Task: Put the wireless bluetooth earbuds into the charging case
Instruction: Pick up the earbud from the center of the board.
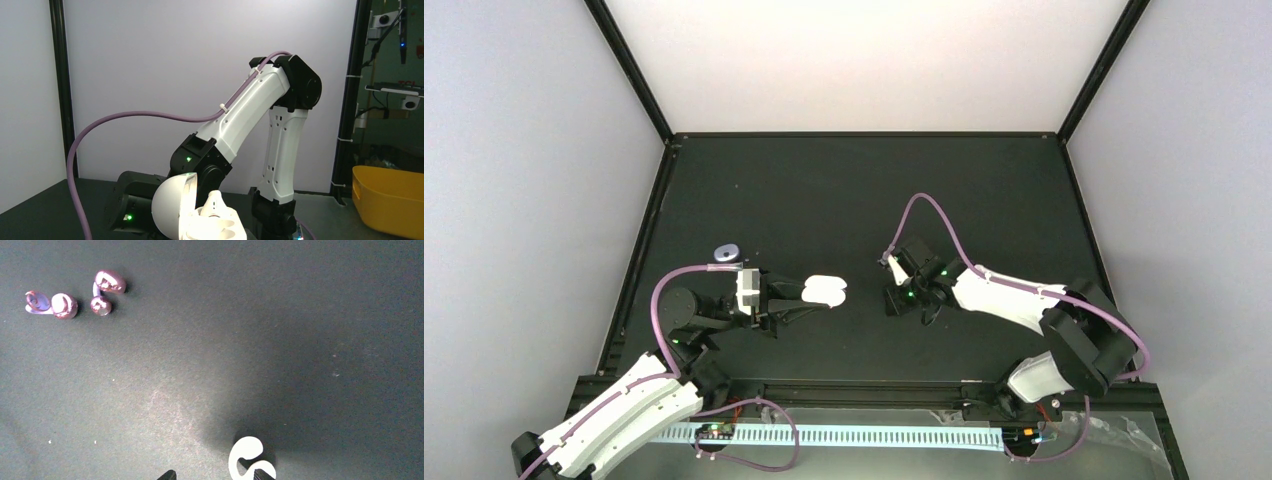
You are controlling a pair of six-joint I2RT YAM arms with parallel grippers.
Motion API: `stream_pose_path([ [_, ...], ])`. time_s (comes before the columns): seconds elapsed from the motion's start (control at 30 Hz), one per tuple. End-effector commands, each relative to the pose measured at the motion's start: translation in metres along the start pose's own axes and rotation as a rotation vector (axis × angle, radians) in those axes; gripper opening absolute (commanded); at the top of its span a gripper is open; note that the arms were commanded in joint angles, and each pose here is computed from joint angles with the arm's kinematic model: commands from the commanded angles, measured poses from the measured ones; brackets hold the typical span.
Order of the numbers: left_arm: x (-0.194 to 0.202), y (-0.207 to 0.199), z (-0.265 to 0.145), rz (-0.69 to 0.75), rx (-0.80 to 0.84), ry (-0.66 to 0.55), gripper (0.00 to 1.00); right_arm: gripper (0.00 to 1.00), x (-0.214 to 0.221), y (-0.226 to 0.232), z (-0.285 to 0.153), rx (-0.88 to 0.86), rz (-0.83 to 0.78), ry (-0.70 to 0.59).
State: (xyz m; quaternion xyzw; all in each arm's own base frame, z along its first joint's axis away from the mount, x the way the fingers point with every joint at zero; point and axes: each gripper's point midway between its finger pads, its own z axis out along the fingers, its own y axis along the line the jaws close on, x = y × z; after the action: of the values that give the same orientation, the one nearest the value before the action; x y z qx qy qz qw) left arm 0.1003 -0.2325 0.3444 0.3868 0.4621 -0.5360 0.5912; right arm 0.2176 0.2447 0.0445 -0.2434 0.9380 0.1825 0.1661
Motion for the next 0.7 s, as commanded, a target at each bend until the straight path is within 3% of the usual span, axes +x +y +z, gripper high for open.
stream_pose_path([
  [0.0,-0.006,-0.005,0.001,0.028,0.021,-0.014,0.01,0.40,-0.004,-0.012,0.000,0.077,-0.003,-0.012],
  [0.3,-0.006,-0.005,0.000,0.026,0.021,-0.014,0.02,0.35,-0.004,-0.020,0.000,0.124,-0.002,-0.015],
  [0.67,-0.006,-0.005,0.001,0.025,0.022,-0.014,0.02,0.19,-0.005,-0.024,0.000,0.147,-0.003,-0.019],
])
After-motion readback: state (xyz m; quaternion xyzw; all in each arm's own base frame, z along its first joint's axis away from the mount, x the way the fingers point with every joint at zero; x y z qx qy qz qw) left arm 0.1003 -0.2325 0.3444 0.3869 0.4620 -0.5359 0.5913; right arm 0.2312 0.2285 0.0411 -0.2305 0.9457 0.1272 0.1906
